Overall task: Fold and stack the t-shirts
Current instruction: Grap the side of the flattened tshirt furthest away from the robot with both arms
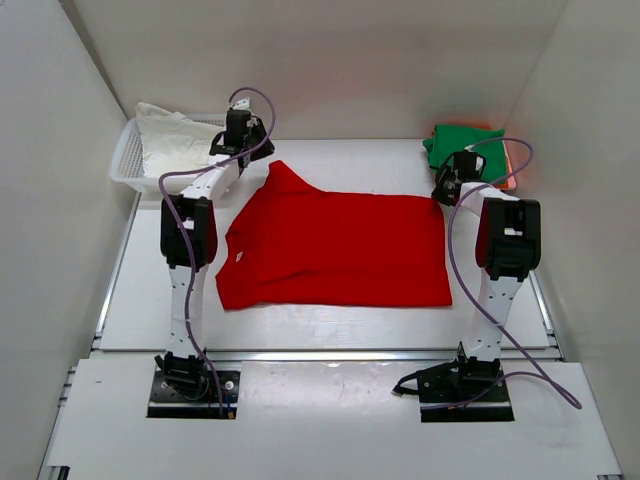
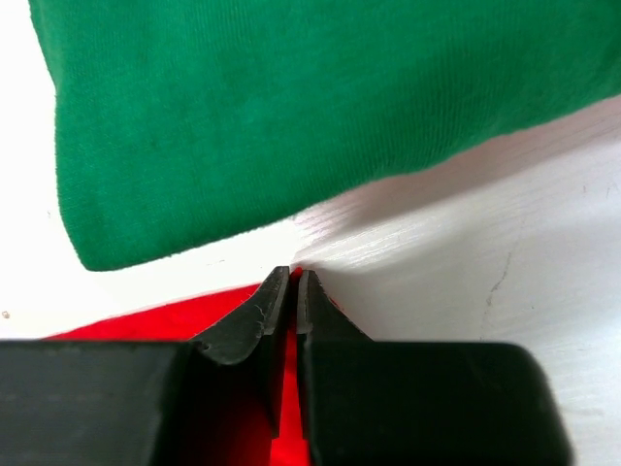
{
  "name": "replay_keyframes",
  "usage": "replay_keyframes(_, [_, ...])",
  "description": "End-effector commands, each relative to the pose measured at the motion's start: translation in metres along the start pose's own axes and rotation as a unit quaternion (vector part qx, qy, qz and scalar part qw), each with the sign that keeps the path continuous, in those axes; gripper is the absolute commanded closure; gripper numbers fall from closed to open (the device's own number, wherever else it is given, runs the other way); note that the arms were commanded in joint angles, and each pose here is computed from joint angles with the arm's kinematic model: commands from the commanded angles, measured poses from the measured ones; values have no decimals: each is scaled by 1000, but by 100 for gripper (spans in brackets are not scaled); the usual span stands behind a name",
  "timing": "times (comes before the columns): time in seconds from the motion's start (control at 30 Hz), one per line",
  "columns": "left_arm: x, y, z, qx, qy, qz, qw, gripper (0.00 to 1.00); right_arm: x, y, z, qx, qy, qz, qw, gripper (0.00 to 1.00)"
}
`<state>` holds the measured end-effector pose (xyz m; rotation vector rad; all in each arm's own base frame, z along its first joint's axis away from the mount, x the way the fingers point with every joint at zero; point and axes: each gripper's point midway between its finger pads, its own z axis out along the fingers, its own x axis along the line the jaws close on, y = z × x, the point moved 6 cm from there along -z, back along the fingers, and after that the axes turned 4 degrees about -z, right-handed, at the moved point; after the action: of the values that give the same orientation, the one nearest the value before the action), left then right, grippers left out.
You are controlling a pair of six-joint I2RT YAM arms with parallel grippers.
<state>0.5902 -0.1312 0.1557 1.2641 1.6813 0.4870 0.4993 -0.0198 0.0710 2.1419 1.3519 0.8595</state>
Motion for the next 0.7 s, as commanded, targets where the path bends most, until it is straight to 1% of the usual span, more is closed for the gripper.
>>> replay_keyframes(0.0, [7,2,7,-2,25,12,1000,58,1,22,-10,-44,6,-2,999,100])
replay_keyframes(0.03, [14,0,11,5,34,10,999,58,5,20,-10,-42,10,-5,999,100])
replay_keyframes(0.07, [10,3,12,3,30,11,999,58,1,19,-10,-41,7,1,999,100])
replay_keyframes(0.17, [19,-10,27,26,38,11,999,58,3,20,-12,-41,20,4,999,100])
replay_keyframes(0.2, [21,-4,27,19,41,9,999,59,3,20,-13,-42,20,-1,999,100])
replay_keyframes(0.27, [19,-15,35,31,44,16,998,59,2,17,-12,-39,19,1,999,100])
replay_keyframes(0.5, [25,-26,45,47,53,12,997,60,2,20,-13,-45,23,5,999,100])
replay_keyframes(0.53, [29,-22,44,44,54,11,998,61,1,19,-13,-42,23,6,999,99])
replay_keyframes(0.57, [25,-22,45,44,47,7,998,65,0,17,-11,-42,20,5,999,100])
replay_keyframes(0.6, [28,-18,43,41,51,4,998,67,1,16,-12,-41,21,5,999,100])
replay_keyframes(0.67, [25,-24,44,45,48,6,998,71,1,18,-11,-43,24,7,999,100])
